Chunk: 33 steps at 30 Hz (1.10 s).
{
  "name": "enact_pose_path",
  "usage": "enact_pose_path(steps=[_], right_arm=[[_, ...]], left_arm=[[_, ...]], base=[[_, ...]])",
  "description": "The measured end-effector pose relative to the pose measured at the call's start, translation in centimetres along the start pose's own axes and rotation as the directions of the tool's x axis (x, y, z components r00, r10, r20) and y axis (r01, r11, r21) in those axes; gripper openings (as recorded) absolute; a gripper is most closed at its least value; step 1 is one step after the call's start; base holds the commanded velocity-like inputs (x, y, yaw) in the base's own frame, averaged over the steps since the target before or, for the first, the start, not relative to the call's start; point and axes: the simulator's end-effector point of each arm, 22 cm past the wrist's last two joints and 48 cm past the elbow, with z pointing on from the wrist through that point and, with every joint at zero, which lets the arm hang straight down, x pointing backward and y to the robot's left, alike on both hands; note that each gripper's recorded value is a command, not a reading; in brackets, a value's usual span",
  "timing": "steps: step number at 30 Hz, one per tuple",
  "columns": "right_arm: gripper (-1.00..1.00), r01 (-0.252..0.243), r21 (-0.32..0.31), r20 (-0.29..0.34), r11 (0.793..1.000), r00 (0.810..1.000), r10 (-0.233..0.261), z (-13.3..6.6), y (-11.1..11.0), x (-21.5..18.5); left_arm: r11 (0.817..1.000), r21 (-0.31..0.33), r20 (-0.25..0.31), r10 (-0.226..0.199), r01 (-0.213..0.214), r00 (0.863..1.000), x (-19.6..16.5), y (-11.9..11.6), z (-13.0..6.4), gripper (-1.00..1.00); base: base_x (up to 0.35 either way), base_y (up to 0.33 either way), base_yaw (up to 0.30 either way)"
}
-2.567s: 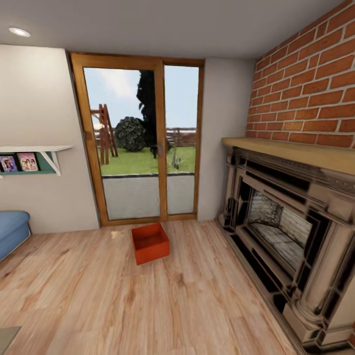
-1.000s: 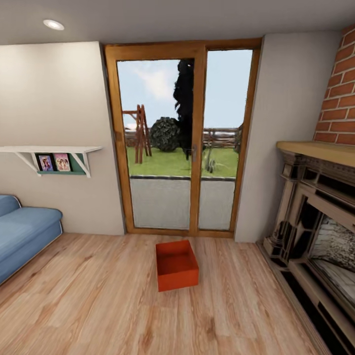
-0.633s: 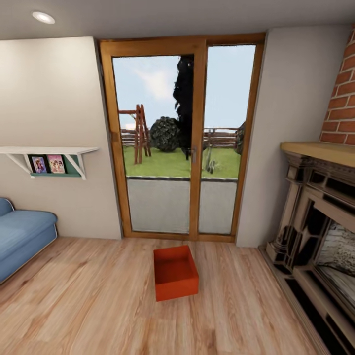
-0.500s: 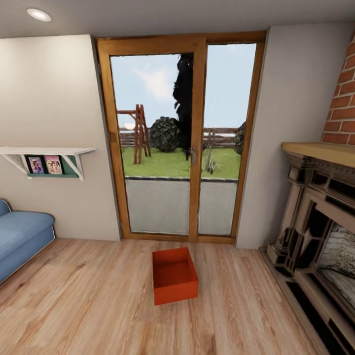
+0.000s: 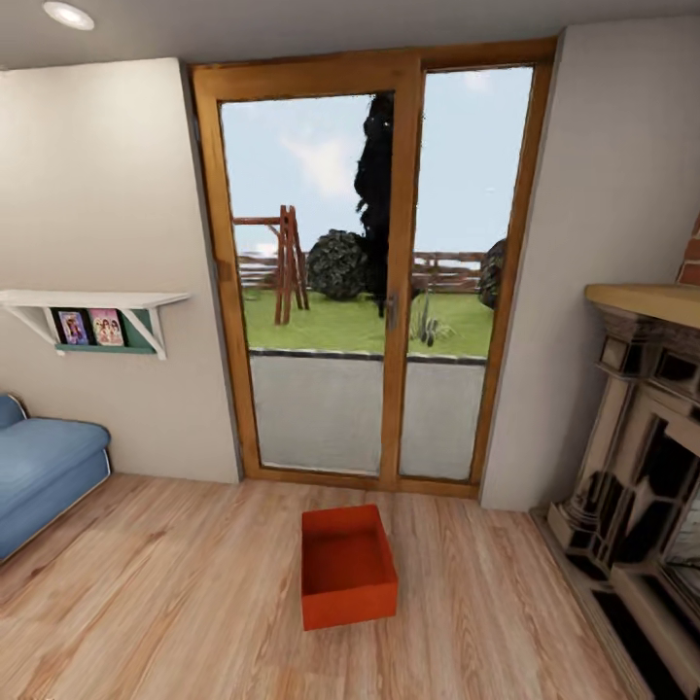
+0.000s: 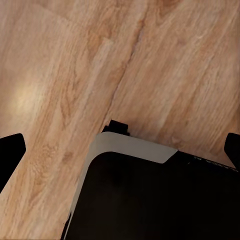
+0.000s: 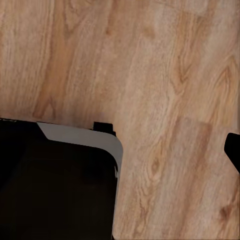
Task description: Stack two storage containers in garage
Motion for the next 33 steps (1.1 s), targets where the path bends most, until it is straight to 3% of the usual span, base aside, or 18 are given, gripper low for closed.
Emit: enact_pose_path(steps=[9,33], right_arm=[[1.0,0.0,0.001,0.0,1.0,1.0,0.0,0.0,-0.11,0.02],[1.0,0.002,0.001,0.0,1.0,1.0,-0.002,0.0,-0.12,0.02]], left_arm=[[1.0,0.001,-0.001,0.0,0.0,1.0,0.03,-0.06,-0.01,1.0],[1.0,0.0,0.0,0.0,0.0,1.0,-0.02,0.02,0.0,1.0]], base=[[0.319,-0.094,0.212],[0.319,-0.091,0.006]])
